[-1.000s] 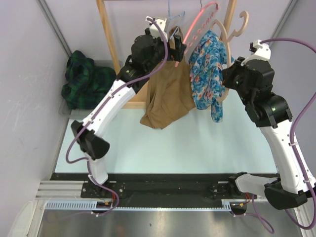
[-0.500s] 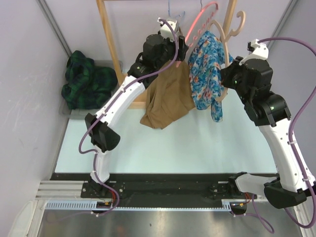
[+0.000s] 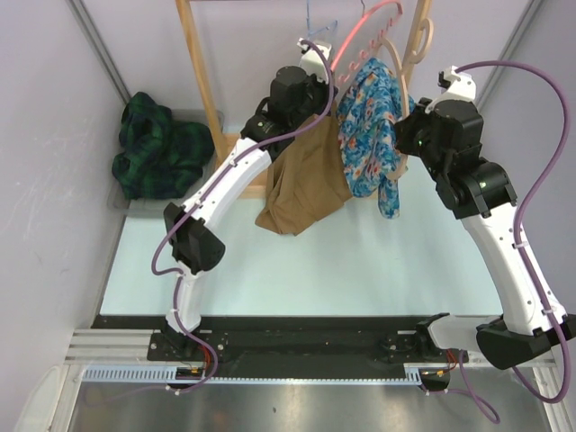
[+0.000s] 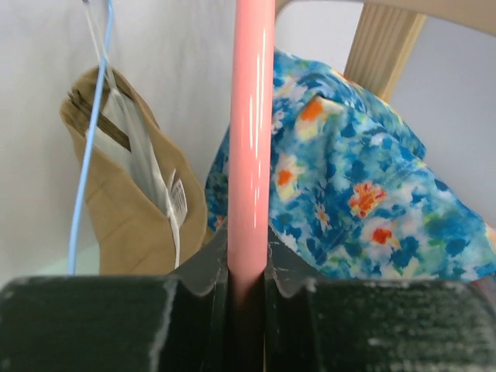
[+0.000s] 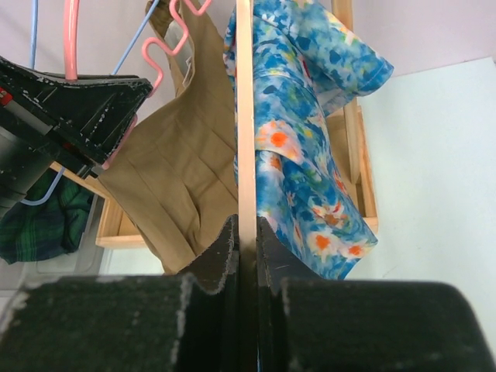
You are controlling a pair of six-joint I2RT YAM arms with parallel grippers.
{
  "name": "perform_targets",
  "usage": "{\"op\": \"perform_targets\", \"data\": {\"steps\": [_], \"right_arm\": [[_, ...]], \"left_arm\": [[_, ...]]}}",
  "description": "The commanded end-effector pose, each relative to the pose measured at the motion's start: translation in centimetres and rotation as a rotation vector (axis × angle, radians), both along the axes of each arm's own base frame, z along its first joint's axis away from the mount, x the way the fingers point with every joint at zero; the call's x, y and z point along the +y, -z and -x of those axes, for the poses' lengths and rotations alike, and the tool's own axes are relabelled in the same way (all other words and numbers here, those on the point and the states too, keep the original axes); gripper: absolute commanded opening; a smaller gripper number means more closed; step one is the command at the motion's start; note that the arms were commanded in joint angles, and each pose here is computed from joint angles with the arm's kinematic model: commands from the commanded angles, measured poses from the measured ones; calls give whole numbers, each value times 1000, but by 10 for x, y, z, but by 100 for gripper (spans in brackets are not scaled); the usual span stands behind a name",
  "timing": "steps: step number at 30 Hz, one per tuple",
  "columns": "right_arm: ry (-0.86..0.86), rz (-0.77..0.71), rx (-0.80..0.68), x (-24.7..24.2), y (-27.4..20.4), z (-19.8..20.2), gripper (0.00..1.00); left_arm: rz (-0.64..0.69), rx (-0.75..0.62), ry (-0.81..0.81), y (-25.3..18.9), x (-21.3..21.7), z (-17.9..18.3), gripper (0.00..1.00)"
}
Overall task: Place the skirt on the hanger
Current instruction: Hang the hanger with skirt onto the clothesline
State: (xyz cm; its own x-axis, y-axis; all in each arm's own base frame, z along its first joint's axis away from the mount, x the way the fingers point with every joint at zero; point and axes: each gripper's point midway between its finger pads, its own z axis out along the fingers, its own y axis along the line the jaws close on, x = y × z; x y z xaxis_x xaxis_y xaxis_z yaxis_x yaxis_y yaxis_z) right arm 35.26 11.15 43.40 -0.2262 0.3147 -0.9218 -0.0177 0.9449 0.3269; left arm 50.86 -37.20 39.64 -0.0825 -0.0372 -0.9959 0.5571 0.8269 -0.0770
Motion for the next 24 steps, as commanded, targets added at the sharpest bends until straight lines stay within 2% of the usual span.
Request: {"op": "perform_targets", "data": {"steps": [1, 16, 24], "right_arm": [[9, -52, -194, -5, -62, 2, 0], [-21, -7, -256, 1, -76, -24, 0], [-16, 8, -296, -4, -82, -46, 0]], "left_arm": [[79, -59, -106, -45, 24, 0, 0], [105, -59, -451, -75, 90, 13, 0], [82, -47, -450, -73, 91, 20, 0]]}}
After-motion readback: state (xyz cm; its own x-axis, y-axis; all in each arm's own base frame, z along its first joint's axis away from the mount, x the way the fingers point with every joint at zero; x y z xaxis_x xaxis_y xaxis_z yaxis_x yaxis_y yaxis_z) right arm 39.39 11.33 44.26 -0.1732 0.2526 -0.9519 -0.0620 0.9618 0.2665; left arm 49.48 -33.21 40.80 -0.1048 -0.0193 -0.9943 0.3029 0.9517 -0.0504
